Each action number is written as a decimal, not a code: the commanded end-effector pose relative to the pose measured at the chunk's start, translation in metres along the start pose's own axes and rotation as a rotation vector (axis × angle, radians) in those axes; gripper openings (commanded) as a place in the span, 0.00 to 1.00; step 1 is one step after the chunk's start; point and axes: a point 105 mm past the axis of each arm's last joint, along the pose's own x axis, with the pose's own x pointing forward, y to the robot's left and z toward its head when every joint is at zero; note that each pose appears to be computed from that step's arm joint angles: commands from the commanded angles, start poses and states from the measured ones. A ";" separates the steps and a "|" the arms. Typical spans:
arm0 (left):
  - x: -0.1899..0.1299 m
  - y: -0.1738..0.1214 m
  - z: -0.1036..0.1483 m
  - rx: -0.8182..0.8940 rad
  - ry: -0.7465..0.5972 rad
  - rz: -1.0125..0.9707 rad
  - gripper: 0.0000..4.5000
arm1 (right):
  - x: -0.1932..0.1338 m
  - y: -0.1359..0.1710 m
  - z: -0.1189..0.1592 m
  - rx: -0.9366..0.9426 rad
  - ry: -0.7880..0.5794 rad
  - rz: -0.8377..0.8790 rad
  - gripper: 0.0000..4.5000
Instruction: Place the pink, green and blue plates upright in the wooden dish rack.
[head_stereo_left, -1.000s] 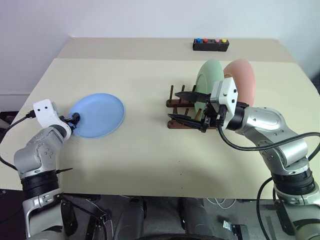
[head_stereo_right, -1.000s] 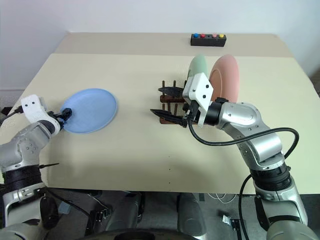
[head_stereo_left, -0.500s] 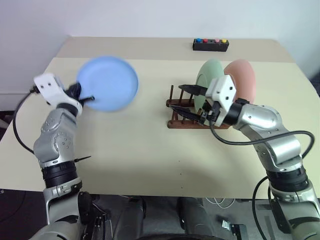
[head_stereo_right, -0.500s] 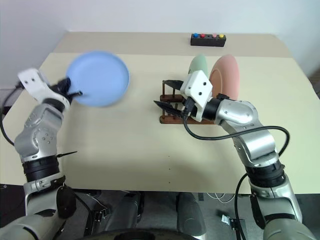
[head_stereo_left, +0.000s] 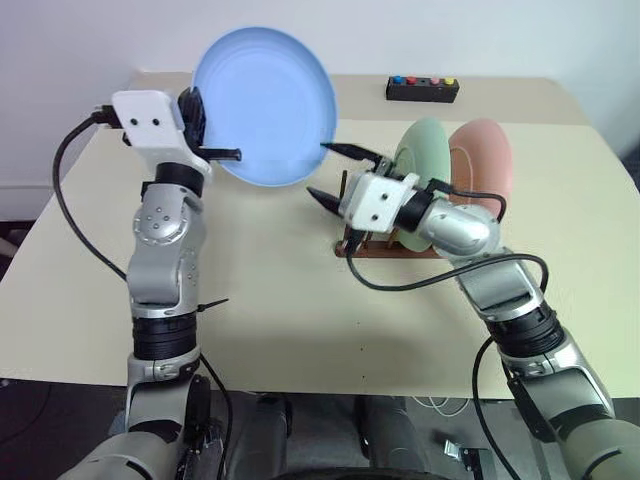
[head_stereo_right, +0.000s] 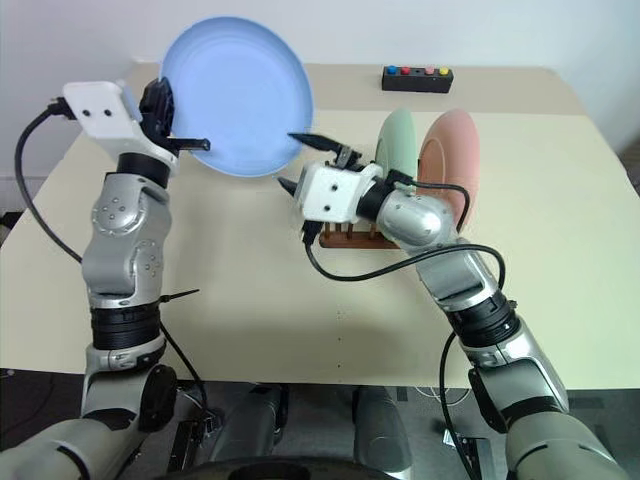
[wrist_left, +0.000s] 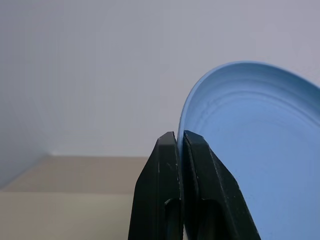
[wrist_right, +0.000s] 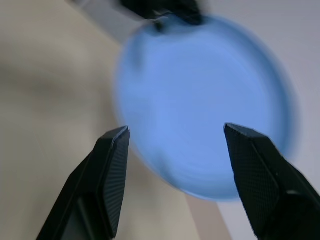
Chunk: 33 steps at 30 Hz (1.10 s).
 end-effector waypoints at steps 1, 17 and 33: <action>0.001 -0.010 0.025 0.018 -0.083 -0.027 0.01 | 0.003 -0.005 0.009 -0.049 -0.039 -0.018 0.68; -0.005 -0.036 0.037 -0.041 -0.093 -0.135 0.00 | 0.013 -0.006 -0.007 -0.170 0.037 -0.055 0.51; -0.003 -0.019 0.050 -0.214 -0.144 -0.070 0.41 | 0.014 -0.016 -0.005 -0.250 0.030 -0.114 0.00</action>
